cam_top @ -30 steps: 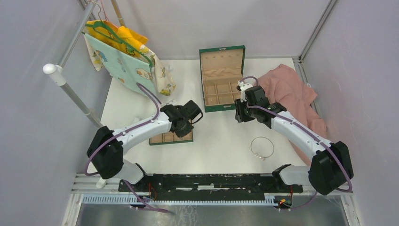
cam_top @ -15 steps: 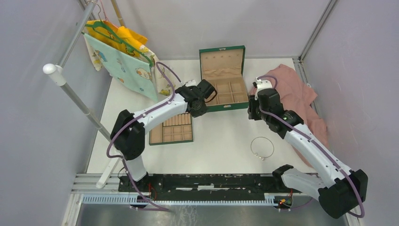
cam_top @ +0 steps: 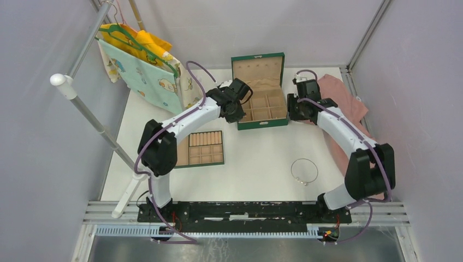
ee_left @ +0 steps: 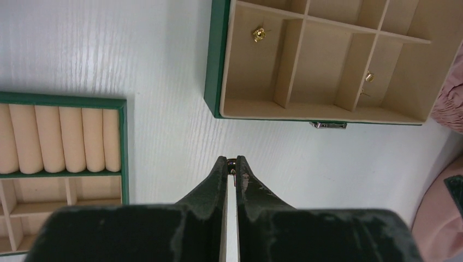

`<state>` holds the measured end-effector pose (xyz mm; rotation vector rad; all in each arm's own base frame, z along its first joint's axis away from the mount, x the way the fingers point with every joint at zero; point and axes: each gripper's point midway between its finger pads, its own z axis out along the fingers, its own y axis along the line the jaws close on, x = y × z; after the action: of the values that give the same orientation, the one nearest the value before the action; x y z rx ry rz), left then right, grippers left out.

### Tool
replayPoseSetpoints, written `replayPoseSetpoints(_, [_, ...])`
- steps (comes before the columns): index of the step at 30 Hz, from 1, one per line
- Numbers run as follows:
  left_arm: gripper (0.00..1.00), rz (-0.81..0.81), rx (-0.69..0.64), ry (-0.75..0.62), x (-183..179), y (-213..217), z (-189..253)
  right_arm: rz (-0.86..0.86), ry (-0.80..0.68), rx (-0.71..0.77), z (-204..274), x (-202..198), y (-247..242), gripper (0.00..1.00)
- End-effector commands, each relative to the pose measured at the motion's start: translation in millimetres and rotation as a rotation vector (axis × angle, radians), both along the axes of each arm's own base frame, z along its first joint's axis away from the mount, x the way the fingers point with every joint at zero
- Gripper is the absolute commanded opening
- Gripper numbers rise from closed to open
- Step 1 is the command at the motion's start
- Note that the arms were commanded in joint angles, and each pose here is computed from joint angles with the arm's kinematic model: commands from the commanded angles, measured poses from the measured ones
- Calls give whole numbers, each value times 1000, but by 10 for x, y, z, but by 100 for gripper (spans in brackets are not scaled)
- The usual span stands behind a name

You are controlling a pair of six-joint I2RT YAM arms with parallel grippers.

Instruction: Organize the mixed jewelry

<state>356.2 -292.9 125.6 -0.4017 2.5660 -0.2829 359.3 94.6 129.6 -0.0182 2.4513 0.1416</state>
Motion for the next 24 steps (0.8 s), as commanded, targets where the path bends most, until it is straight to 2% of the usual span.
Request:
replayPoseSetpoints(1, [8, -75, -16, -49, 154, -114, 148, 14, -77, -3, 179, 480, 52, 45])
replayPoseSetpoints(10, [8, -102, -29, -43, 188, -104, 150, 41, 10, -51, -226, 913, 111, 44])
replayPoseSetpoints(17, [8, -112, -29, -53, 214, -86, 184, 16, 46, -100, -462, 907, 22, 42])
replayPoseSetpoints(24, [8, -113, -27, -43, 211, -82, 142, 33, 76, -83, -675, 823, 53, 37])
